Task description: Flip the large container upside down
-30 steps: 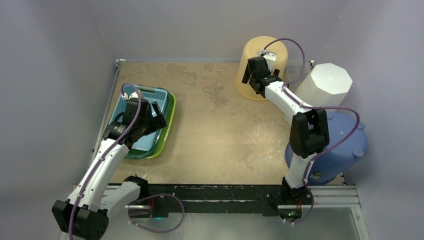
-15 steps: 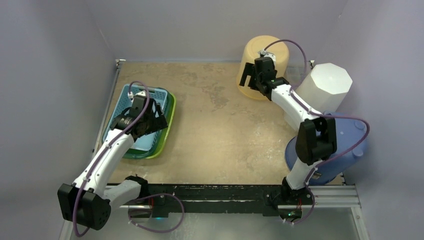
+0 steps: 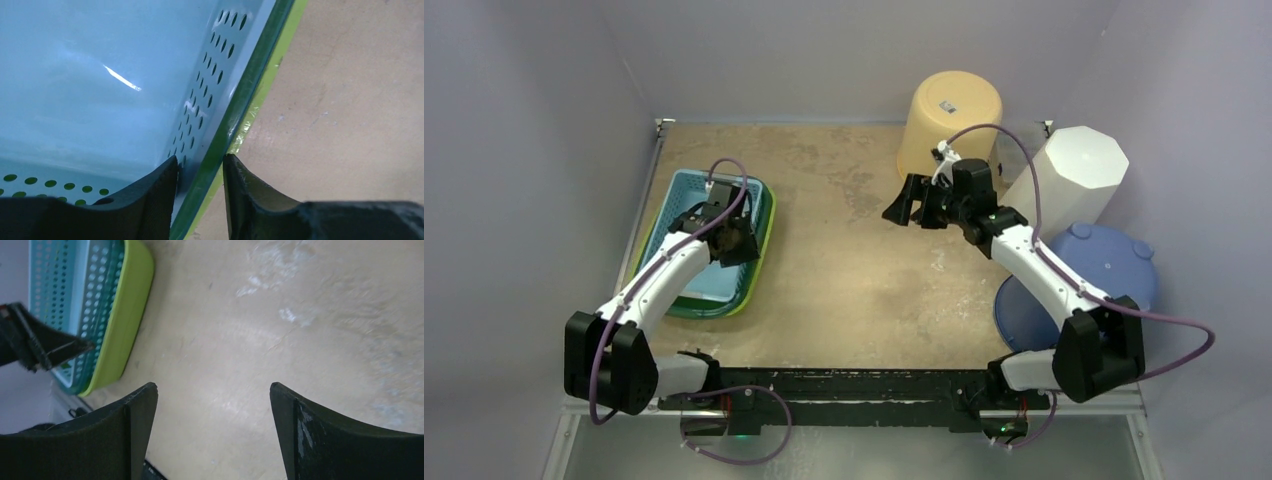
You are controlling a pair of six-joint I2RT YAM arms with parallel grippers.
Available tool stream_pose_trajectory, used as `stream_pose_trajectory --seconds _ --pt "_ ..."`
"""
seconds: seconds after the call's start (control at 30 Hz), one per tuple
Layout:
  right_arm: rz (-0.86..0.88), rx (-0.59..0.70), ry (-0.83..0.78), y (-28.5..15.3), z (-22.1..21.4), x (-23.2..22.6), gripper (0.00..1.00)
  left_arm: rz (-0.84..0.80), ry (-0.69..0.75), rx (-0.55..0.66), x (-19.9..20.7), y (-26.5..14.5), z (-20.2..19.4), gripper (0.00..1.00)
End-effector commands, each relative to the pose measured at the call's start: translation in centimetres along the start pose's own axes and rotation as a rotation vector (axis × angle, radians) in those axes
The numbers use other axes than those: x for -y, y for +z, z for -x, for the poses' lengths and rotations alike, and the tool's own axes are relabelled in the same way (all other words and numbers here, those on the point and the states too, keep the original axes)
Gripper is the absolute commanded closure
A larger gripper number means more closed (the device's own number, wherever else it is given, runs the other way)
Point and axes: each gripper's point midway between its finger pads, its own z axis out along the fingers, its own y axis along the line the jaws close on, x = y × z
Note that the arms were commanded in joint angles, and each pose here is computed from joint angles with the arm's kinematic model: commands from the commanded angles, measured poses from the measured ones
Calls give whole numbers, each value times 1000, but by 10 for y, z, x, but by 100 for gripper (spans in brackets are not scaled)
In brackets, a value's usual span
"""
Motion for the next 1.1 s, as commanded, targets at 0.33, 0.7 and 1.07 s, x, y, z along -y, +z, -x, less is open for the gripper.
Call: stream_pose_trajectory --seconds 0.33,0.7,1.07 --pt "154 -92 32 -21 -51 -27 21 -569 -1 -72 143 -20 -22 76" --pt "-57 142 145 -44 -11 -5 22 -748 101 -104 256 -42 -48 76" --pt "-146 270 255 -69 -2 8 23 -774 215 -68 296 -69 -78 66"
